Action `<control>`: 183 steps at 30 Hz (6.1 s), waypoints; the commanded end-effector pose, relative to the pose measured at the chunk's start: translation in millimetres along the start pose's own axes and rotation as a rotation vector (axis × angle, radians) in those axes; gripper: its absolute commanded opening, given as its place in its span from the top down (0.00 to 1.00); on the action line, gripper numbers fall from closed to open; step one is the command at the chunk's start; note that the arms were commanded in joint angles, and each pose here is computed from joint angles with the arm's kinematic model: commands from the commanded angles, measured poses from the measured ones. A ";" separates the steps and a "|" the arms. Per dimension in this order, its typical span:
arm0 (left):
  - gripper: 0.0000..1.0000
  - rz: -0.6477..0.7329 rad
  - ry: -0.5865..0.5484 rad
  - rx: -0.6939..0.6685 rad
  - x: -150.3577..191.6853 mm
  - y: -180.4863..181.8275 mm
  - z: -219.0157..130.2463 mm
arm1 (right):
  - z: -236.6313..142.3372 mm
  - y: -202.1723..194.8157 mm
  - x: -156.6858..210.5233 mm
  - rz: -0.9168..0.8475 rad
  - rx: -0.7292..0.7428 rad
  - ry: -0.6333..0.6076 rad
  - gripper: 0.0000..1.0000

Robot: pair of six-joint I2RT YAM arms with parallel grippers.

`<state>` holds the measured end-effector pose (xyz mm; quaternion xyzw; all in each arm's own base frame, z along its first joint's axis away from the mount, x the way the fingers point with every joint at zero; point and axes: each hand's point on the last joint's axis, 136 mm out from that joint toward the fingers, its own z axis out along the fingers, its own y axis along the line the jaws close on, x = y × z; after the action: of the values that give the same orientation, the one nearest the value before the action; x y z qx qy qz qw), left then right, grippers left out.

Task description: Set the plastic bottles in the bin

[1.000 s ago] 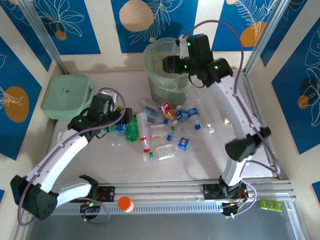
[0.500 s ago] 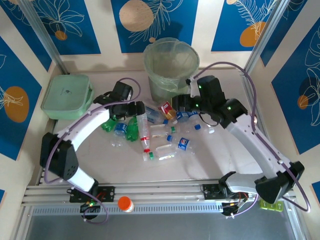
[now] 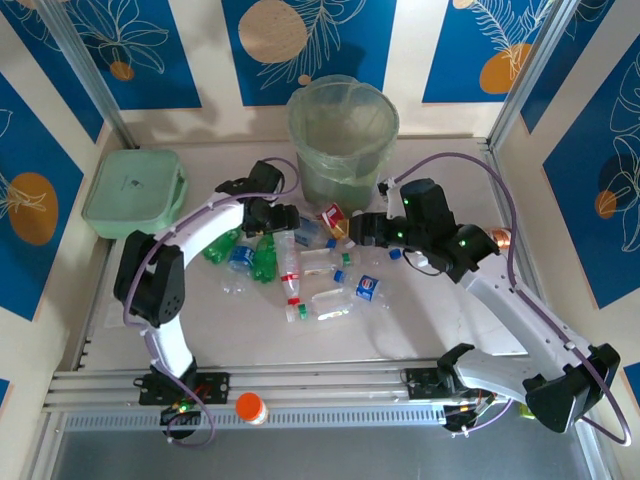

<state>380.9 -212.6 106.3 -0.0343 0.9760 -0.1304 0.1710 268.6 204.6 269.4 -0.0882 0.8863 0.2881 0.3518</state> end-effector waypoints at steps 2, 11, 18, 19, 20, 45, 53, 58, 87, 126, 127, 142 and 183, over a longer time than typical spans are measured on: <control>0.17 0.021 0.002 -0.010 -3.4 -5.8 4.7 | -1.8 11.6 -3.5 0.020 -0.070 -0.017 0.32; 0.22 0.036 0.033 -0.026 6.0 -8.4 21.0 | -2.8 6.7 -2.2 0.009 -0.059 -0.020 0.31; 0.30 0.038 0.034 -0.017 6.2 -10.4 23.8 | -2.4 2.0 1.1 0.018 -0.054 -0.017 0.31; 0.33 0.038 0.034 -0.016 6.2 -10.7 24.0 | -3.0 1.9 0.4 0.017 -0.054 -0.020 0.31; 0.35 0.038 0.034 -0.014 6.2 -11.1 24.0 | -3.6 2.4 -0.4 0.016 -0.055 -0.023 0.31; 0.47 0.101 -0.192 0.108 -11.9 -26.3 -106.9 | -13.3 20.8 -9.0 -0.033 -0.119 -0.037 0.32; 0.49 0.269 -0.409 0.502 -7.4 -79.2 -184.9 | -1.6 65.3 1.4 -0.109 -0.332 0.100 0.25; 0.51 0.317 -0.442 0.825 2.8 -121.9 -229.6 | 8.5 90.1 1.7 -0.079 -0.388 0.125 0.19; 0.45 0.424 -0.451 1.213 30.4 -155.9 -304.3 | -20.1 140.2 -8.3 -0.119 -0.836 0.196 0.48; 0.13 0.395 -0.662 0.412 23.4 -32.5 -228.9 | -1.0 15.9 -267.5 -0.120 -0.043 -0.479 0.50; 0.13 0.394 -0.662 0.415 23.7 -32.6 -228.1 | 3.3 11.2 -274.7 -0.116 -0.032 -0.482 0.50; 0.13 0.415 -0.714 0.391 24.9 -25.6 -235.8 | 132.6 -39.8 -276.1 -0.026 0.039 -0.244 0.51; 0.11 0.388 -0.736 0.327 19.4 -14.7 -234.8 | 195.9 -62.3 -218.9 -0.115 0.134 -0.042 0.22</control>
<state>282.2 -174.5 306.9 0.1305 0.8140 -0.2364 0.5143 574.5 256.4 213.4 -0.0990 0.9119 0.2047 0.3417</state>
